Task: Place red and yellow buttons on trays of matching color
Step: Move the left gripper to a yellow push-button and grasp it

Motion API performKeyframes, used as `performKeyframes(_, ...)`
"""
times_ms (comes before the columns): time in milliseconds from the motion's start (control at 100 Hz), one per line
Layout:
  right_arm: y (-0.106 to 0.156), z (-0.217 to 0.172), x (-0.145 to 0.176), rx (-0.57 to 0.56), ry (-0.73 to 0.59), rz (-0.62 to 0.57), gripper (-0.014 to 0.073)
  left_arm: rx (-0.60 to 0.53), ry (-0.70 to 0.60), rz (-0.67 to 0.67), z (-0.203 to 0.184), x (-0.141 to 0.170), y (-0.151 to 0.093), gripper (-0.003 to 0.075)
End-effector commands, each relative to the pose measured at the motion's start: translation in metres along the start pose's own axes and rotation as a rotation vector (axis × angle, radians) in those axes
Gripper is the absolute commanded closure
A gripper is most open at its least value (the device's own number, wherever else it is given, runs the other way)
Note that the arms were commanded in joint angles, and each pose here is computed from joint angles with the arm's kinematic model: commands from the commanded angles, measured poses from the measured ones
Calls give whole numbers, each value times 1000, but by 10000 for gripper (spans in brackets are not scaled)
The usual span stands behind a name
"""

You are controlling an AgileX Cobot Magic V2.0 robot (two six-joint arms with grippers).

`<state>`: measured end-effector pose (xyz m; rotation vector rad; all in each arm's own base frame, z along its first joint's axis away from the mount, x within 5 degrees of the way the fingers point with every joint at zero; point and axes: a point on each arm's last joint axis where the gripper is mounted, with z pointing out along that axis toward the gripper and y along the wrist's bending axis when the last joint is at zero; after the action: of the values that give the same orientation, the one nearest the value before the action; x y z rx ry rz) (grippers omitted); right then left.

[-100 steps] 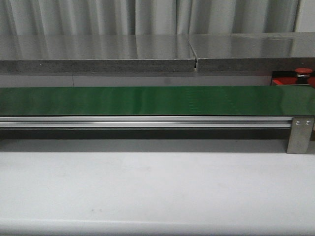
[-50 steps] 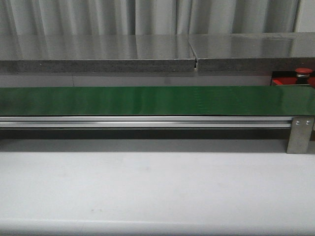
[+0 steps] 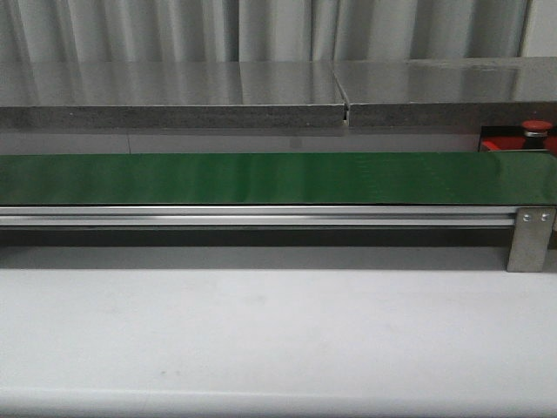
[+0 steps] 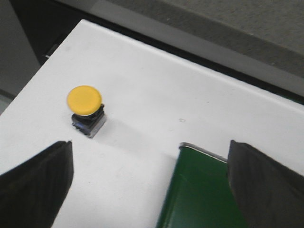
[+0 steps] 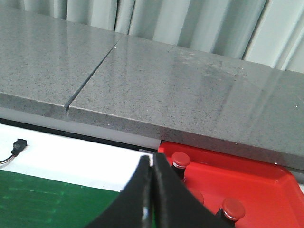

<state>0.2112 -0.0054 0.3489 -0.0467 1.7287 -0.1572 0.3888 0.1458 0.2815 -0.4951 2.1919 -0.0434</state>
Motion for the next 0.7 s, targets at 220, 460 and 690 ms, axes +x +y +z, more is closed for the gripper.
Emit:
performKeyframes(220, -2, -6, -16, -3, -59, -7, 663, -32, -96, -36, 30, -29, 21, 81)
performKeyframes(460, -2, -6, -16, -3, -59, -7, 663, -33, -83, -38, 72, -31, 29, 81)
performKeyframes(690, -2, -6, -16, -3, -59, -7, 663, -36, -82, -43, 104, -29, 35, 81)
